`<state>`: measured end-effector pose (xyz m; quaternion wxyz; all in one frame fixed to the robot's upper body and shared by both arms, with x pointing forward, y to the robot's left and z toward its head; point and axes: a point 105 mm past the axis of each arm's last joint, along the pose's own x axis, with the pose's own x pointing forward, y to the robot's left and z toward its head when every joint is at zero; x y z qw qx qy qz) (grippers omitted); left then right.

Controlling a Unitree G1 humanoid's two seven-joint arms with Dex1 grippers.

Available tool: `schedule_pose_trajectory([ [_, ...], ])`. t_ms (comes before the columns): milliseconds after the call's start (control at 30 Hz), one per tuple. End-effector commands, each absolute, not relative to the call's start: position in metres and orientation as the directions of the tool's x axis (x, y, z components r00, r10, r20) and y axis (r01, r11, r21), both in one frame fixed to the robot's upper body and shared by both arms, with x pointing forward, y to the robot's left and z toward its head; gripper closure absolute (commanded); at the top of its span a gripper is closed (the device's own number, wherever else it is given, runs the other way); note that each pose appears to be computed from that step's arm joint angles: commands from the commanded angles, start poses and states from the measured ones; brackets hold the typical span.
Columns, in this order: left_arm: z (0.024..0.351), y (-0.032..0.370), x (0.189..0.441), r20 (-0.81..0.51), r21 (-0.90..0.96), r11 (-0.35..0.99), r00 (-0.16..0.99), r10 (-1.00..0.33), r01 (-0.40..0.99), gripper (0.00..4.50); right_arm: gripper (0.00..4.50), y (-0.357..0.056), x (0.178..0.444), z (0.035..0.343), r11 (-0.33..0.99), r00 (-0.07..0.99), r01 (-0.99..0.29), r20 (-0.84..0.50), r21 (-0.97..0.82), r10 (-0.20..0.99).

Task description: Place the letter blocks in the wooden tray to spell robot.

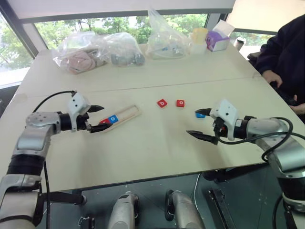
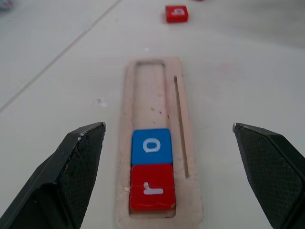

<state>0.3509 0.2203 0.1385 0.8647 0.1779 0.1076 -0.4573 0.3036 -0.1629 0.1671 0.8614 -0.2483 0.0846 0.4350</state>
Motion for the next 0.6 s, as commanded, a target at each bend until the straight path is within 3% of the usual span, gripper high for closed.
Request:
schedule_pose_trajectory([
  [33, 0.137, 0.218, 0.356, -0.358, 0.216, 0.484, 0.530, -0.769, 0.848, 0.00, 0.11, -0.161, 0.300, 0.179, 0.499, 0.627, -0.770, -0.330, -0.397, 0.705],
  [600, 0.110, 0.234, 0.367, -0.419, 0.214, 0.503, 0.543, -0.727, 0.838, 0.00, 0.11, -0.158, 0.294, 0.174, 0.506, 0.629, -0.771, -0.340, -0.386, 0.699],
])
